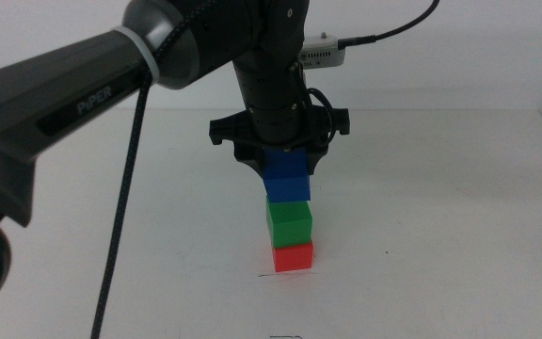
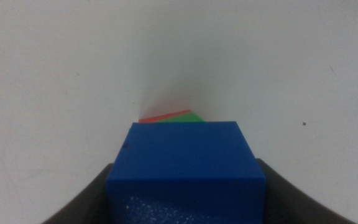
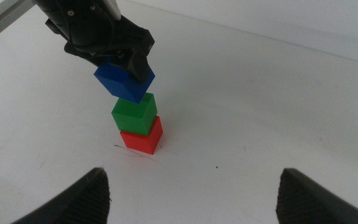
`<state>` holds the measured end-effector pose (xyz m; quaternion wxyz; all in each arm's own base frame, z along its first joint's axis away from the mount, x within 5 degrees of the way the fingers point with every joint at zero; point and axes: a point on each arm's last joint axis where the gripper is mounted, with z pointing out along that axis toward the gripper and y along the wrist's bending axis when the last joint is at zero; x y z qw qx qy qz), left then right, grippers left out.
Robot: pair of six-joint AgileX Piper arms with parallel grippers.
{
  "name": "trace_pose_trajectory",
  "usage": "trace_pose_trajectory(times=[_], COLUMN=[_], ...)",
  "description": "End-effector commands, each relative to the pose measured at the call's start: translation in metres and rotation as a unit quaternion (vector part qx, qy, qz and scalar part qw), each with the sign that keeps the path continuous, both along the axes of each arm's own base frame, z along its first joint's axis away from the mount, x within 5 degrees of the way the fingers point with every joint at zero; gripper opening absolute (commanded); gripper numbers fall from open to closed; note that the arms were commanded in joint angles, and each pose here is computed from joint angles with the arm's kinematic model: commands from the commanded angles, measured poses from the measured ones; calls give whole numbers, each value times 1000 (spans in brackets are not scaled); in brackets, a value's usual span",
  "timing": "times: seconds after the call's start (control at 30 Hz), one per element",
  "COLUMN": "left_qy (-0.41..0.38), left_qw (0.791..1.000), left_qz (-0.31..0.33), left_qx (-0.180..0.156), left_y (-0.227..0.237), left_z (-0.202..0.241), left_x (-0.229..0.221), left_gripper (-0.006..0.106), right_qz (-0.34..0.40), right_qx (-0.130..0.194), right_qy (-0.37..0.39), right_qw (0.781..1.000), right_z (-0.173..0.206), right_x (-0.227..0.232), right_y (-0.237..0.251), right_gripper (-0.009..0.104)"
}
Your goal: Stack red cubes first, then green, then blue cubes in a specific spot.
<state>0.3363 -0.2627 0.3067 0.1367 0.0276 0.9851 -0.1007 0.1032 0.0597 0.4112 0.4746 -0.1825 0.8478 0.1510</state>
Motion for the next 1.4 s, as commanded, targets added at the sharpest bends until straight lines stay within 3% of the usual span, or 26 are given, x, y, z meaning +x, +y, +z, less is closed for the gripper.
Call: trace_pose_trajectory(times=[0.0, 0.57, 1.0, 1.37], left_qy=[5, 27, -8, -62], left_qw=[1000, 1000, 1000, 998], left_qz=[5, 1, -7, -1], left_qx=[-9, -2, 24, 30], left_y=[6, -5, -14, 2], left_z=[26, 9, 16, 47], left_x=[-13, -11, -23, -31], left_gripper=[-2, -2, -2, -2], right_qz=[-2, -2, -2, -2], right_qx=[15, 15, 15, 15], right_qy=[-44, -44, -45, -45], right_qw=[999, 999, 999, 999], right_z=[13, 13, 13, 13], right_x=[2, 2, 2, 2], right_y=[-1, -1, -1, -1], right_gripper=[75, 75, 75, 75])
